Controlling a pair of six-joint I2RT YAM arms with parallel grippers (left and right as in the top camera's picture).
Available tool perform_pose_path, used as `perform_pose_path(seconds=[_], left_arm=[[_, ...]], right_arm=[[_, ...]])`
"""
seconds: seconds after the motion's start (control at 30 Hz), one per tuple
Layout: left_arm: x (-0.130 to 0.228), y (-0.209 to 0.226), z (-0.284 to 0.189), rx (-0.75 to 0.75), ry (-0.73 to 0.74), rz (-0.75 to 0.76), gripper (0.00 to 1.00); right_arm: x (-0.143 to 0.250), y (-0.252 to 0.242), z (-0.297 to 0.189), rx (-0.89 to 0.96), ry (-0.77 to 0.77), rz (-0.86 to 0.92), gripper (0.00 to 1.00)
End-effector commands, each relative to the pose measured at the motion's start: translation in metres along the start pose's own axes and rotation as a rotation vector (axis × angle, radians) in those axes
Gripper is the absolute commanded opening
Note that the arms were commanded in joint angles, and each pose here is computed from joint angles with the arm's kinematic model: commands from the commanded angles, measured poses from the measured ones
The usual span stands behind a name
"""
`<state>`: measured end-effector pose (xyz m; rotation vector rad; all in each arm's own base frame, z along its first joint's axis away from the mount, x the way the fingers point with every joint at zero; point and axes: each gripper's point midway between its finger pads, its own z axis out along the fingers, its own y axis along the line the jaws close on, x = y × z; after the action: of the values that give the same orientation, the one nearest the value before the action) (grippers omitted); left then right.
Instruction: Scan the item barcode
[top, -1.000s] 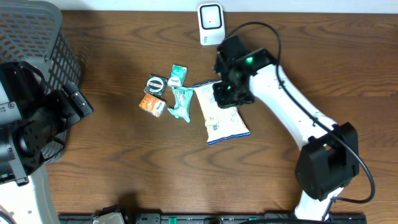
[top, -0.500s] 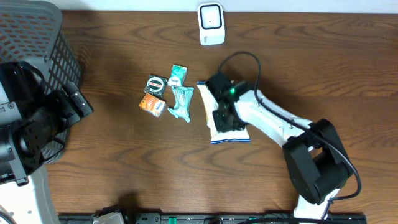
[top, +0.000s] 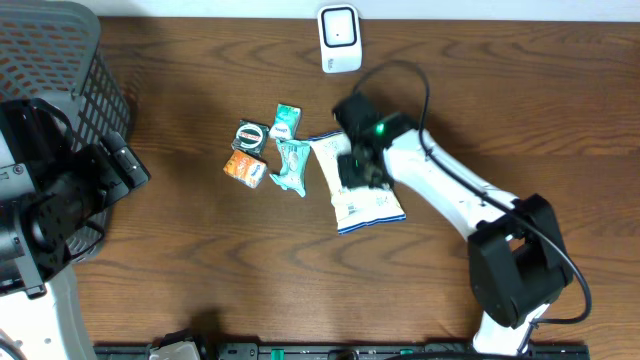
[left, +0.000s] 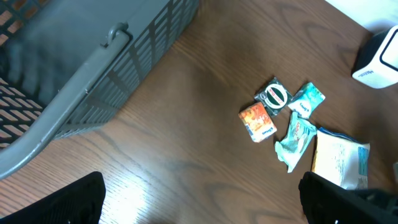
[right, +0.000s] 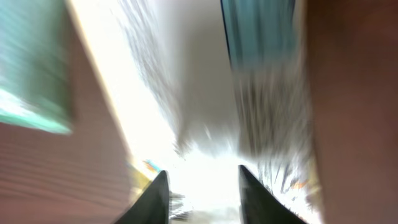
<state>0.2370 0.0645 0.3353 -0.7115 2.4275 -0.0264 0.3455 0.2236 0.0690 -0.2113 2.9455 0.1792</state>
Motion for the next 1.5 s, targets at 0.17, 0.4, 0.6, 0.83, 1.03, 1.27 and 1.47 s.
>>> perform_pose_path(seconds=[0.17, 0.4, 0.6, 0.83, 1.03, 1.27, 1.47], left_arm=[[0.001, 0.003, 0.002, -0.015, 0.007, -0.006, 0.98], [0.001, 0.003, 0.002, -0.015, 0.007, -0.006, 0.98], [0.001, 0.003, 0.002, -0.015, 0.007, -0.006, 0.98], [0.001, 0.003, 0.002, -0.015, 0.007, -0.006, 0.98], [0.001, 0.003, 0.002, -0.015, 0.007, -0.006, 0.98], [0.001, 0.003, 0.002, -0.015, 0.007, -0.006, 0.98], [0.001, 0.003, 0.002, -0.015, 0.007, -0.006, 0.98]], right_arm=[[-0.057, 0.014, -0.025, -0.064, -0.177, 0.004, 0.32], [-0.039, -0.003, 0.028, 0.025, -0.075, 0.007, 0.36], [-0.030, -0.018, 0.078, 0.079, -0.002, 0.027, 0.39], [-0.073, -0.023, 0.064, 0.018, -0.110, 0.102, 0.40], [-0.124, -0.039, 0.008, 0.002, -0.194, 0.146, 0.42], [-0.107, -0.026, -0.047, -0.096, -0.060, 0.055, 0.47], [-0.047, -0.011, -0.042, -0.098, 0.170, 0.037, 0.47]])
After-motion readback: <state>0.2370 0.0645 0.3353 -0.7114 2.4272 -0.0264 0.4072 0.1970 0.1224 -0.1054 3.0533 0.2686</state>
